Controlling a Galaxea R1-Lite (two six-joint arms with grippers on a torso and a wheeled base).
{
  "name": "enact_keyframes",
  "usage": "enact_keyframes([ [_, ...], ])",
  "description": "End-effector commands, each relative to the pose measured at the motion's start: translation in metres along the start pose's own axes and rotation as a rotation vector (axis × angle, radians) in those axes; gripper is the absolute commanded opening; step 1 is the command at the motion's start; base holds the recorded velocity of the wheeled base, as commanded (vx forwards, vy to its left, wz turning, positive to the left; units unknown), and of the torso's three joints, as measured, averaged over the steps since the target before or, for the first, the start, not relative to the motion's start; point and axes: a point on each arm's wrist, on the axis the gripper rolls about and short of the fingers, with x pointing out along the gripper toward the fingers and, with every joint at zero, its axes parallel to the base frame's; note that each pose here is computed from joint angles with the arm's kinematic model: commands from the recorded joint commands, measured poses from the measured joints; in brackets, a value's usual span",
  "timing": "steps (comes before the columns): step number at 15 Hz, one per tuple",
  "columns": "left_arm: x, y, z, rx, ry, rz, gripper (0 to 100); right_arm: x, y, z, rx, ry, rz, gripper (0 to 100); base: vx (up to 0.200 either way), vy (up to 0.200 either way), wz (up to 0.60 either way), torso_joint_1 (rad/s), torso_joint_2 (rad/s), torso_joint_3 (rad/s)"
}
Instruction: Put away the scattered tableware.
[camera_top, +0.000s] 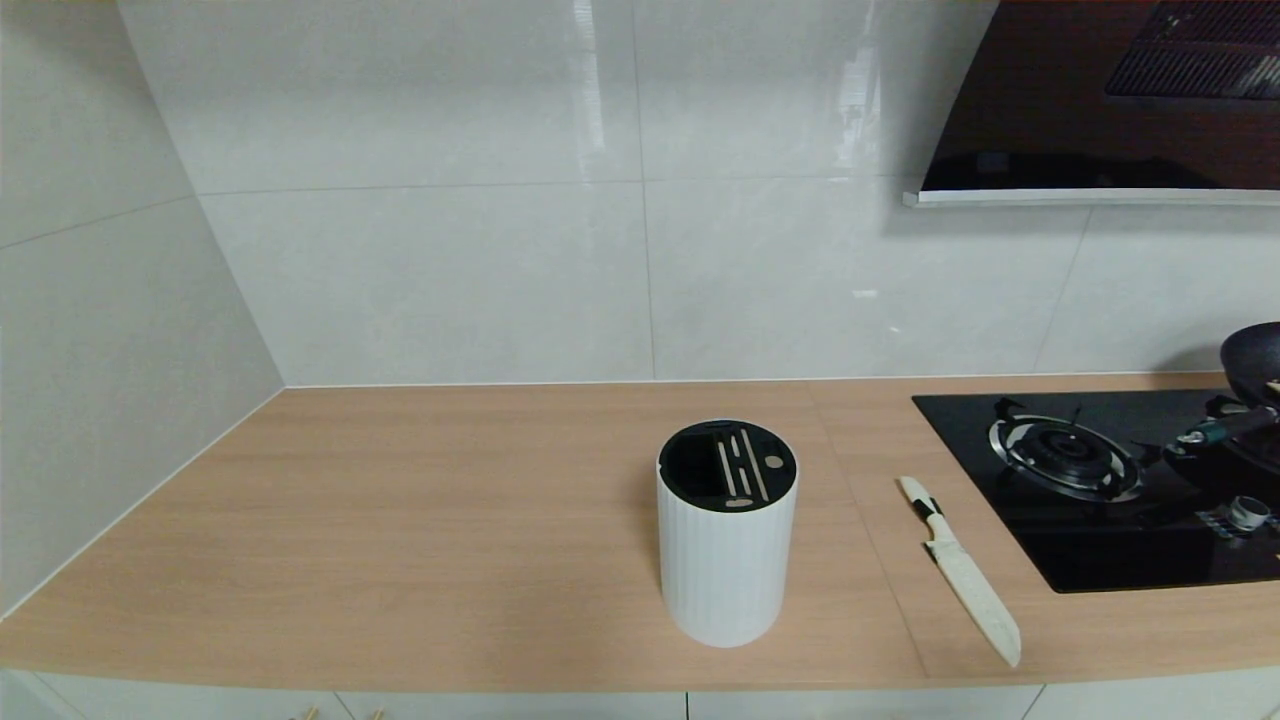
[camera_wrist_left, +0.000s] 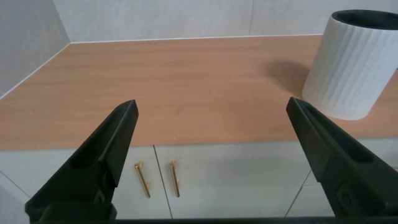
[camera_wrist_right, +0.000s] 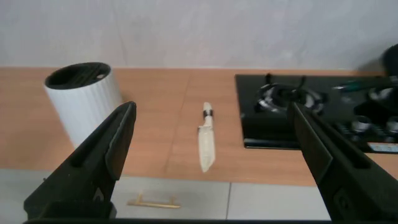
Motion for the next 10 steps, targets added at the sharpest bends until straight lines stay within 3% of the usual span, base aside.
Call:
enact_keyframes([
  [1, 0.0, 0.0, 0.0, -0.002, 0.0, 0.0, 100, 0.079, 0.003, 0.024, 0.006, 0.246, 0.068, 100, 0.0, 0.0, 0.0, 0.0, 0.0, 0.0],
  [6, 0.0, 0.0, 0.0, -0.002, 0.0, 0.0, 100, 0.193, 0.005, 0.001, 0.01, 0.56, 0.065, 100, 0.0, 0.0, 0.0, 0.0, 0.0, 0.0],
  [10, 0.0, 0.0, 0.0, 0.0, 0.0, 0.0, 100, 0.249, 0.008, -0.031, -0.004, 0.718, 0.081, 100, 0.0, 0.0, 0.0, 0.0, 0.0, 0.0],
])
